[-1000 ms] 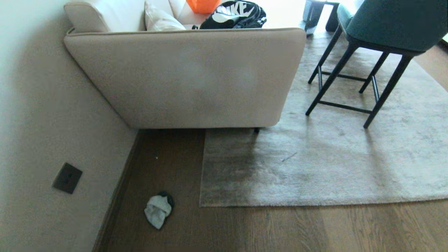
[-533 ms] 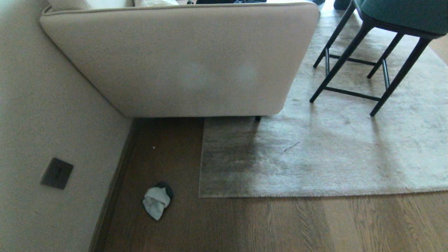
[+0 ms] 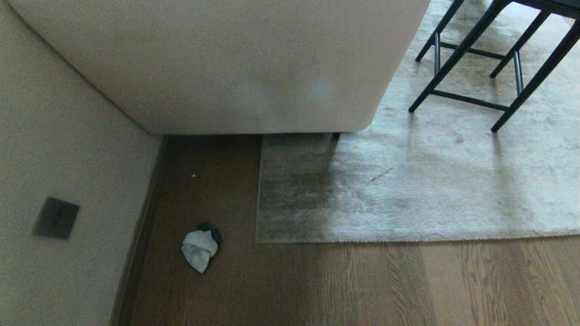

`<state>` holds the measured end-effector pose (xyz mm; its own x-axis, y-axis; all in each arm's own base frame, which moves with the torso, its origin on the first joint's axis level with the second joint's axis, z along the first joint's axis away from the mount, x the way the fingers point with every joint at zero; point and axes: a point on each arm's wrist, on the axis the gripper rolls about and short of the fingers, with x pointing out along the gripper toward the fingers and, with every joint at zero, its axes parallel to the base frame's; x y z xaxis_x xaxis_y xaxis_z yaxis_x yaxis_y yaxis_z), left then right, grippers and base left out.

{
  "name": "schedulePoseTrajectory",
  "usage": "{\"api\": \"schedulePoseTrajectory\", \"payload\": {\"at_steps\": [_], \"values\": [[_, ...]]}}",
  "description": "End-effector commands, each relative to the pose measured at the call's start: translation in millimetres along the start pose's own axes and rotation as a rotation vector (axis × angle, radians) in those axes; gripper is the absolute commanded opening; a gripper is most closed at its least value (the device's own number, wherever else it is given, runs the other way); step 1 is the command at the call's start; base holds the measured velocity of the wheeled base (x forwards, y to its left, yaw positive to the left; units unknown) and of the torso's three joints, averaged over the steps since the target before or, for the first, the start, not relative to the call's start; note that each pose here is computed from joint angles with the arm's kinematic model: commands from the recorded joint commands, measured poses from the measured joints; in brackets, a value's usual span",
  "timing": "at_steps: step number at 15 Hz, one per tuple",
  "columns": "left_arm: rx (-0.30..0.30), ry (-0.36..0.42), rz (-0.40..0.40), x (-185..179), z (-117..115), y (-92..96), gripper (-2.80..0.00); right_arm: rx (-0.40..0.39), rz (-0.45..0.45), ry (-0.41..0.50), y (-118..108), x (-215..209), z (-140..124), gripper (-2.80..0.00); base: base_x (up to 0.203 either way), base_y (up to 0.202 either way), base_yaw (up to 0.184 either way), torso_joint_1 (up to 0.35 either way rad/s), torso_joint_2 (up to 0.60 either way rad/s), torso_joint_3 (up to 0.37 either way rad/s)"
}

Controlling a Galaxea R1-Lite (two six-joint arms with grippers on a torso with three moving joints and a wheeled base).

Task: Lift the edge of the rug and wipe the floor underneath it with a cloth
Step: Pick up the rag

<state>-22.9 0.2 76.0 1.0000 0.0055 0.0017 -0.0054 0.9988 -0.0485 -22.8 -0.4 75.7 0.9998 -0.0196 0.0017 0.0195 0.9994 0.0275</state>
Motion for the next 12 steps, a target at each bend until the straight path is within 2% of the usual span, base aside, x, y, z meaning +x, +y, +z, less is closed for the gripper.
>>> {"api": "schedulePoseTrajectory", "payload": {"at_steps": [1, 12], "values": [[-0.001, 0.0, 0.001, 0.0, 0.0, 0.0, -2.8, 0.0, 0.0, 0.002, 0.0, 0.1, 0.0, -2.8, 0.0, 0.0, 0.0, 0.007, 0.0, -0.19], [-0.001, 0.0, 0.001, 0.0, 0.0, 0.0, -2.8, 0.0, -0.001, 0.002, 0.0, 0.1, 0.0, -2.8, 0.0, 0.0, 0.0, 0.002, 0.0, -0.199]]}}
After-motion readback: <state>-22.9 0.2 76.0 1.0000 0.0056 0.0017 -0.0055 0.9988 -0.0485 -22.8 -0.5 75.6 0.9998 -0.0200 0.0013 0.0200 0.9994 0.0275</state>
